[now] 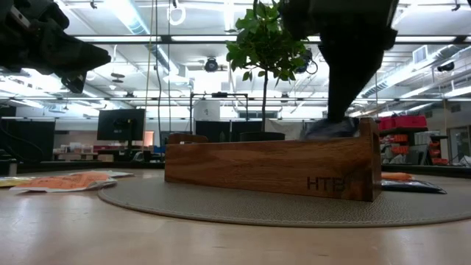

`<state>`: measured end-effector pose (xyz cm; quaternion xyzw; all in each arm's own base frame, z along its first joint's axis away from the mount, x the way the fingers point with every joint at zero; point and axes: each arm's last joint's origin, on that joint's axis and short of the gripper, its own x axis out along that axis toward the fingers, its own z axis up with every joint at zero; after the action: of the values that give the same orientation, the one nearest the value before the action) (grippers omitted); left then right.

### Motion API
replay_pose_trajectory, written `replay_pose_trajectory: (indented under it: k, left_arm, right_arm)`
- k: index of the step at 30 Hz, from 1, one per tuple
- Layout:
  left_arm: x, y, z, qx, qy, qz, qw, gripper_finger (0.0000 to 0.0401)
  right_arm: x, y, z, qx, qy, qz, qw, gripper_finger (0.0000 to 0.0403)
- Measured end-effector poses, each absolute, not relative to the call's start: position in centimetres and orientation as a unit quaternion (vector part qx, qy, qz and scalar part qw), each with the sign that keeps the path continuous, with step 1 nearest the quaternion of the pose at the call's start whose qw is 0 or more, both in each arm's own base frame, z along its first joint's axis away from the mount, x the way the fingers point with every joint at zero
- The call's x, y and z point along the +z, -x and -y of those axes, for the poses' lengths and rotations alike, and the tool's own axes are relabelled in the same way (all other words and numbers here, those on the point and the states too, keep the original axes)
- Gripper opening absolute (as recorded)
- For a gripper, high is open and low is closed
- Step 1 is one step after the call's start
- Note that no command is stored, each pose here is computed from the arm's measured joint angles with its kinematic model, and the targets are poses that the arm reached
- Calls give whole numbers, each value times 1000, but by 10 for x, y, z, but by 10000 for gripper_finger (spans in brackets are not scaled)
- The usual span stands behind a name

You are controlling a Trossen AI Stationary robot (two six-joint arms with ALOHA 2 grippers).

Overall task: Pick & Place Tea
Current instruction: Put the black tea bag into the right section of the wooden organizer

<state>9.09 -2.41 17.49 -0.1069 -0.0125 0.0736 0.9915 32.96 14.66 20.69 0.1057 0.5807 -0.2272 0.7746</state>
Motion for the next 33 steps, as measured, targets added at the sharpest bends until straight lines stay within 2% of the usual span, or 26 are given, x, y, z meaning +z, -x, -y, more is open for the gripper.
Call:
replay_pose_trajectory:
  k: [7,15,21,27,33]
  left_arm:
    - [175,-91,24,74,109,11,991,58]
    - [173,-92,25,74,110,5,991,58]
    - [173,-93,25,77,108,3,991,58]
    - [173,-93,25,77,108,3,991,58]
    - [173,-93,25,77,108,3,991,58]
  right_arm:
    - [203,-331,-148,-212,-101,-592,771,16]
    - [205,-330,-148,-193,-85,-598,773,120]
    - [227,-322,-148,-209,-50,-547,809,185]
    - [251,-299,-161,-230,-46,-505,831,195]
    - [260,-272,-170,-238,-78,-543,801,182]
